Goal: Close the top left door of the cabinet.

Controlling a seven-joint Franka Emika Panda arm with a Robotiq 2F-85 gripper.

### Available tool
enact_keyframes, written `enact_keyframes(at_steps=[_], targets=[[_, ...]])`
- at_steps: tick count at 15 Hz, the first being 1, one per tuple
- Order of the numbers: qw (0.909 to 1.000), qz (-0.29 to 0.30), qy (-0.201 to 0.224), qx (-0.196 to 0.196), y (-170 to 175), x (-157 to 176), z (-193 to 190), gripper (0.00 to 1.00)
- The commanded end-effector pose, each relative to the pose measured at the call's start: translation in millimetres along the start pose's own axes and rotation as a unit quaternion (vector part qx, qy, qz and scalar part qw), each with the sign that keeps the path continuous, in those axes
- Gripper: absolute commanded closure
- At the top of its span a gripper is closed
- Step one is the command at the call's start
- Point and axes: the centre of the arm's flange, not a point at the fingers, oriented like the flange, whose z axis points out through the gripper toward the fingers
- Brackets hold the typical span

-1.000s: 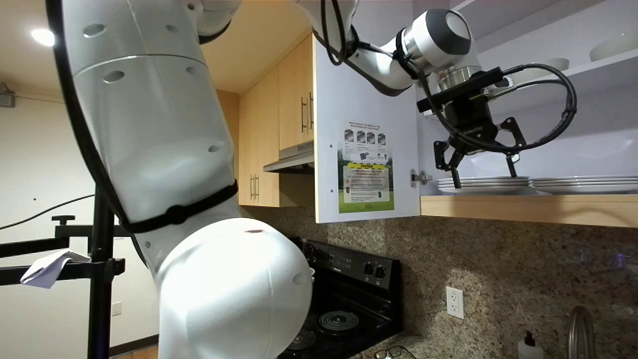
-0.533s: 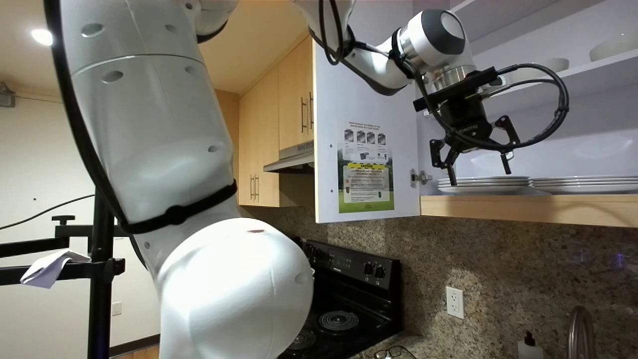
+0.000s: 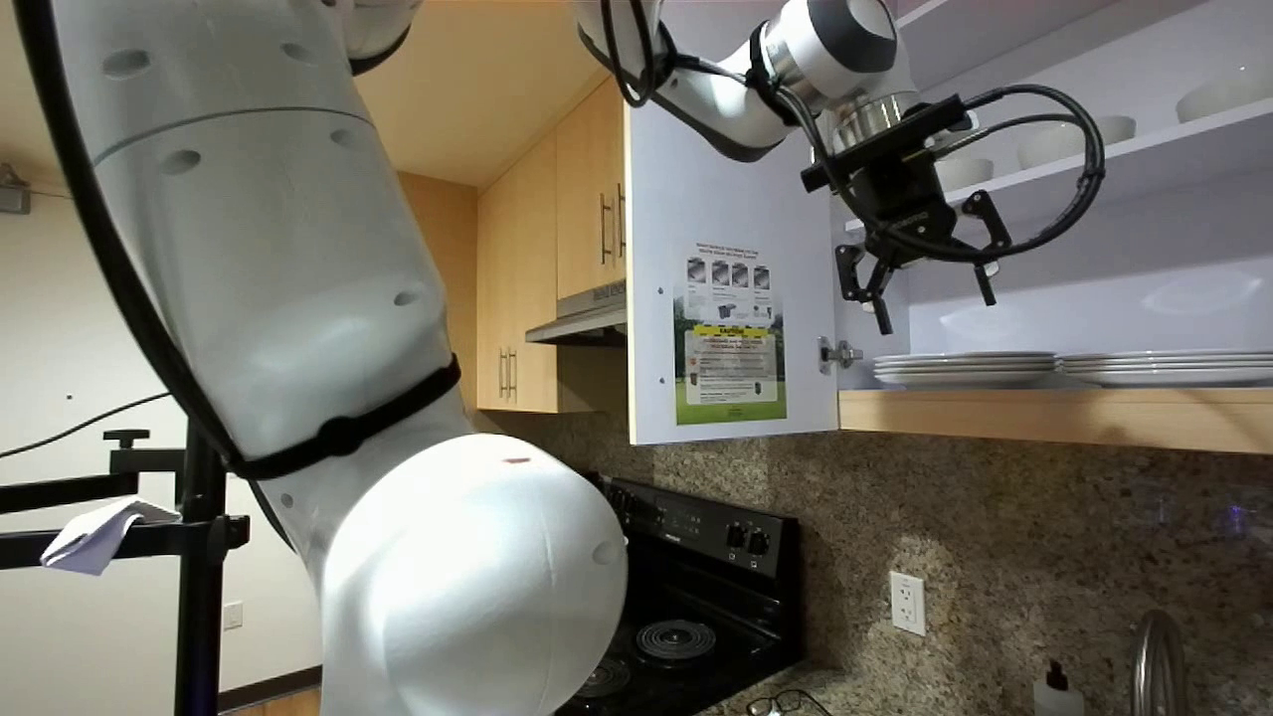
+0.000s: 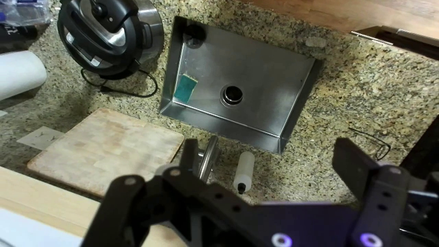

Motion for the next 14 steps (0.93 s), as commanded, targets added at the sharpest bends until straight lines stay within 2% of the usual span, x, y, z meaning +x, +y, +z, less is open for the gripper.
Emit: enact_keyframes(at_steps=[1,9,14], targets=[[0.9999,0.004,-0.001,-0.014,-20.5,-16.1,-23.2,0.0],[0.9975,0.031,-0.02,-0.06,-68.6,-50.1,-85.2,0.0],[0.996,0.036,0.004,-0.082,-91.4,-62.2,-111.2,0.0]])
